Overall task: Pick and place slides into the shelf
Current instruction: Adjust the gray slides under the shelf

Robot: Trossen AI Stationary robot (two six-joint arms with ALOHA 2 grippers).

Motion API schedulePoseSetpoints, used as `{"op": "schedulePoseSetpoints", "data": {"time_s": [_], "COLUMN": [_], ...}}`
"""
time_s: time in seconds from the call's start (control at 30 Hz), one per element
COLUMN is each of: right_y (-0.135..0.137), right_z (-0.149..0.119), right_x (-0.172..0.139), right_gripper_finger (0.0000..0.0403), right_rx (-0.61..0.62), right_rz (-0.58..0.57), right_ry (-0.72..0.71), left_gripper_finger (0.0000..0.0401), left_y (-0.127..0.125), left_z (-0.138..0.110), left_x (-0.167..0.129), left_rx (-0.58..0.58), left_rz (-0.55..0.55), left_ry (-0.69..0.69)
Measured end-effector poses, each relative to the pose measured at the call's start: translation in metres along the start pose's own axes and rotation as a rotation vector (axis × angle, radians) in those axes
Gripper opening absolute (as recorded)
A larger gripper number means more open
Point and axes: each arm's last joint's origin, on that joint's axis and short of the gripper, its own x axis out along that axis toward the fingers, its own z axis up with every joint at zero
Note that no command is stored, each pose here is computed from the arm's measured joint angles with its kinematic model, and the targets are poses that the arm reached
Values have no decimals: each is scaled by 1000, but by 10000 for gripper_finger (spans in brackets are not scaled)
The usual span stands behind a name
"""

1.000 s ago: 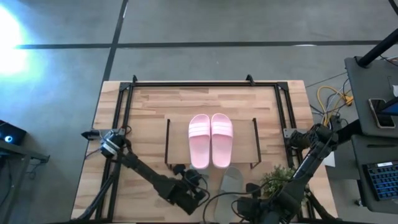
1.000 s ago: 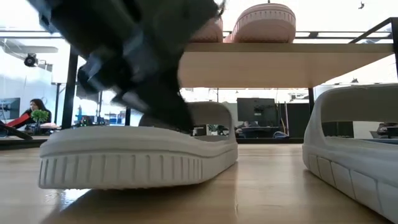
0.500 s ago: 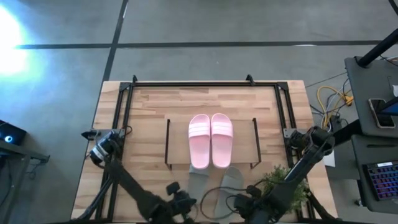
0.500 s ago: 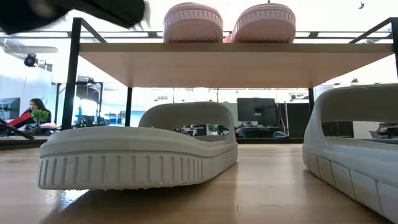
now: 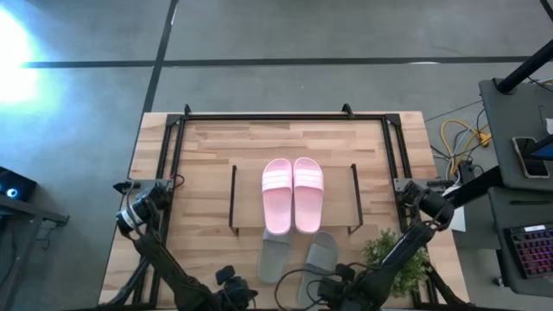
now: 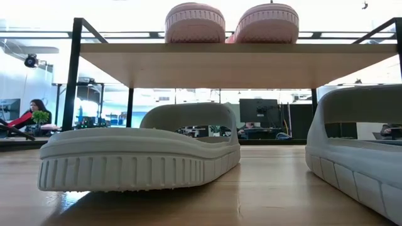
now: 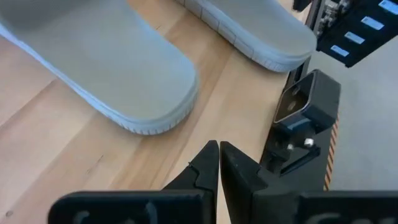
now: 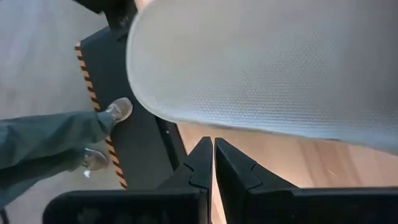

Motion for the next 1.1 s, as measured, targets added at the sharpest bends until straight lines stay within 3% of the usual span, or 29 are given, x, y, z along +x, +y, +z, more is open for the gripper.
{"op": "schedulePoseSetpoints", "data": {"time_s": [0.1,0.47,0.67,0.8,1.1], "right_y": [-3,-37,-49,-58,-59], "right_z": [0,16,40,55,47], "right_x": [6,2,5,6,-2], "right_gripper_finger": [11,11,11,11,11], "right_rx": [-21,-37,-70,-74,-77], "right_rz": [-34,-350,-416,-437,-480], "right_ry": [5,-60,-151,-135,-118], "left_gripper_finger": [1,1,1,1,1], "left_y": [0,1,2,2,10], "left_z": [0,1,4,4,-1], "left_x": [0,1,4,4,9], "left_rx": [-2,-1,-8,-8,-12], "left_rz": [-2,3,11,10,35], "left_ry": [-2,-4,-8,-8,21]}}
